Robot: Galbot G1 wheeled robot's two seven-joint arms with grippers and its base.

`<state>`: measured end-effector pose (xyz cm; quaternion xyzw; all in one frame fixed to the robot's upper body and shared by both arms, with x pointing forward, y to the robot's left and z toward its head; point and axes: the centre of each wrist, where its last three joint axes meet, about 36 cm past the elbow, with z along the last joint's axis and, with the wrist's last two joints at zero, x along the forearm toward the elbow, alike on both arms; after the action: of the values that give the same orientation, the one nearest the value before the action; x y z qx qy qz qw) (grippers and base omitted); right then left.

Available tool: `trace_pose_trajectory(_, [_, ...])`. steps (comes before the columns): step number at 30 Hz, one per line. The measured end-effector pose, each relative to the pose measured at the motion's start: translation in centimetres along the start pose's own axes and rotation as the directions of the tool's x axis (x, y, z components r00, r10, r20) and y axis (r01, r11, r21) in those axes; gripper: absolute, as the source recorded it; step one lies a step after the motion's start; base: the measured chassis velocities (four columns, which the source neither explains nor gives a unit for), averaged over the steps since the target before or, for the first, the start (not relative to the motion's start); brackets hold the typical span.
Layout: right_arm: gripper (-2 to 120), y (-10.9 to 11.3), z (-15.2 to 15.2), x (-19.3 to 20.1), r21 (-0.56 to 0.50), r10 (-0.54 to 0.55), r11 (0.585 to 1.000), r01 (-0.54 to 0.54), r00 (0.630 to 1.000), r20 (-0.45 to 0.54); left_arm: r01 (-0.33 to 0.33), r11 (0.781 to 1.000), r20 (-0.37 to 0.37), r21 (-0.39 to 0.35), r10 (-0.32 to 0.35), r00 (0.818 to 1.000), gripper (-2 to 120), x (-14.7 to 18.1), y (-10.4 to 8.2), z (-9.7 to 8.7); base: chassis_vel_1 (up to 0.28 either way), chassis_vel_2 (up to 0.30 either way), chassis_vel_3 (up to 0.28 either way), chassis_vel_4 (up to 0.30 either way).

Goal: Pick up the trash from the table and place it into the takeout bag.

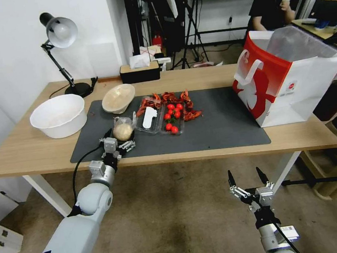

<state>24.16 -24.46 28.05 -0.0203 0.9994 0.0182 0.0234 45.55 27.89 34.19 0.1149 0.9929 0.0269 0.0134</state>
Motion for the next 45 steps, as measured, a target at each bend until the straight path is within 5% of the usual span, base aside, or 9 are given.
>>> trace_pose_trajectory(12, [100, 0.1, 0.1, -0.1, -0.001, -0.003, 1.0, 0.003, 1.0, -0.001, 0.002, 1.0, 0.011, 0.003, -0.002, 1.0, 34, 0.8, 0.1, 0.0, 0.0, 0.0, 0.0, 0.0])
trace_pose_trajectory(19, [100, 0.2, 0.1, -0.1, -0.003, -0.007, 1.0, 0.007, 1.0, 0.0, 0.01, 1.0, 0.069, -0.013, -0.009, 0.998, 9, 3.1, 0.9, -2.4, 0.0, 0.0, 0.0, 0.0])
trace_pose_trajectory(33, [100, 0.7, -0.7, 0.5, -0.011, -0.018, 1.0, 0.018, 1.0, 0.012, -0.035, 0.999, 0.187, -0.01, 0.036, 0.982, 7, 5.2, 1.6, -7.8, 0.0, 0.0, 0.0, 0.0])
trace_pose_trajectory(37, [100, 0.6, -1.0, 0.8, -0.009, -0.019, 1.0, 0.019, 1.0, 0.015, -0.14, 0.99, 0.233, -0.031, 0.143, 0.962, 7, 4.1, 2.5, -9.9, 0.0, 0.0, 0.0, 0.0])
trace_pose_trajectory(39, [100, 0.6, -1.3, 1.0, -0.007, -0.019, 1.0, 0.019, 1.0, 0.018, -0.239, 0.969, 0.262, -0.068, 0.249, 0.933, 7, 2.4, 3.5, -12.3, 0.0, 0.0, 0.0, 0.0])
trace_pose_trajectory(41, [100, 0.6, -1.3, 1.0, -0.006, -0.019, 1.0, 0.019, 1.0, 0.018, -0.257, 0.963, 0.267, -0.077, 0.269, 0.925, 7, 2.0, 3.8, -12.8, 0.0, 0.0, 0.0, 0.0])
trace_pose_trajectory(43, [100, 0.7, -1.4, 1.3, -0.004, -0.018, 1.0, 0.018, 1.0, 0.019, -0.333, 0.935, 0.298, -0.126, 0.356, 0.886, 7, -0.7, 4.8, -16.2, 0.0, 0.0, 0.0, 0.0])
trace_pose_trajectory(45, [100, 0.7, -1.4, 1.4, -0.003, -0.018, 1.0, 0.018, 1.0, 0.018, -0.343, 0.93, 0.302, -0.134, 0.368, 0.879, 7, -1.3, 4.9, -16.8, 0.0, 0.0, 0.0, 0.0])
